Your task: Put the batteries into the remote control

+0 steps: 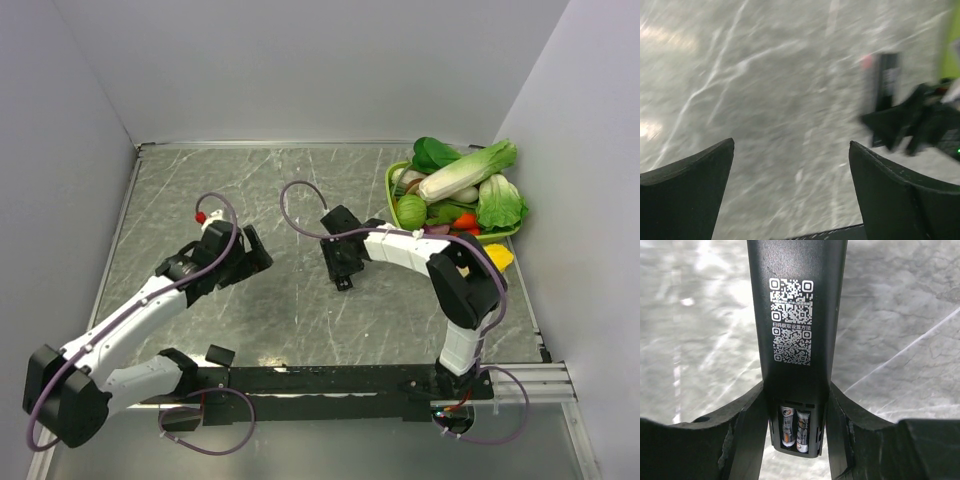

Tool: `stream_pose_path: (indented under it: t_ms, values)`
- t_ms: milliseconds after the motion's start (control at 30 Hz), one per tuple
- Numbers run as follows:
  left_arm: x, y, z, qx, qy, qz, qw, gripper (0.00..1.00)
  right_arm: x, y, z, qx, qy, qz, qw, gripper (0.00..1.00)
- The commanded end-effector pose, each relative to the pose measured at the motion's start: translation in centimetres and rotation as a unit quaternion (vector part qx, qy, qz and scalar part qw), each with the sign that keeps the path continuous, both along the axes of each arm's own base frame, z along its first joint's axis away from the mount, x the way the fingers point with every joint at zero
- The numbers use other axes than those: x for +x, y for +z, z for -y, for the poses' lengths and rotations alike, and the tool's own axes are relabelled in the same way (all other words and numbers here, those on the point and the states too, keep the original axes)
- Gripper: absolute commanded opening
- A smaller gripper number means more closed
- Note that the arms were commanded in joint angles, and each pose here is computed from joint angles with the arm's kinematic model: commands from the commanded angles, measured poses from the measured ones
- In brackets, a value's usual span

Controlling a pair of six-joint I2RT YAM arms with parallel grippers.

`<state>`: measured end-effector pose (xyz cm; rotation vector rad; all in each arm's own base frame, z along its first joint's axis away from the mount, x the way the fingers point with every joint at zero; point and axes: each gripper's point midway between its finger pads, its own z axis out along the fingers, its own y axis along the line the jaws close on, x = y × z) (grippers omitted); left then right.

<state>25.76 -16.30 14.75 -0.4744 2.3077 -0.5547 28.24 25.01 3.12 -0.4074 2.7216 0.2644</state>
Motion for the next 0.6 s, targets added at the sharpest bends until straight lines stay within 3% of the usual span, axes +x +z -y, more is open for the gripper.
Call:
stream_pose_path:
  t_ms: [0, 200, 233, 400, 567]
  values:
    - [-2.8, -2.7, -2.5, 0.078, 0.01, -0.089, 0.993, 0.99, 0.9, -0.7, 0.7, -0.009, -0.012, 0.0, 1.0, 0.33]
    - [-5.1, -5.1, -3.5, 0.087, 0.033, -0.147, 0.985, 0.97, 0.7, -1.5, 1.2, -0.016, -0.012, -0.011, 1.0, 0.56]
    - [-5.3, -5.3, -3.6, 0.085, 0.038, -0.151, 0.984, 0.97, 0.6, -1.5, 1.2, -0.015, -0.011, -0.01, 1.0, 0.65]
    - [-6.8, -6.7, -4.5, 0.084, 0.076, -0.185, 0.976, 0.97, 0.4, -1.3, 1.6, -0.017, -0.006, -0.004, 1.0, 0.92]
    - [-8.1, -7.2, -6.2, 0.087, 0.161, -0.22, 0.958, 0.97, 0.3, -0.1, 1.9, -0.011, -0.001, 0.013, 1.0, 0.98]
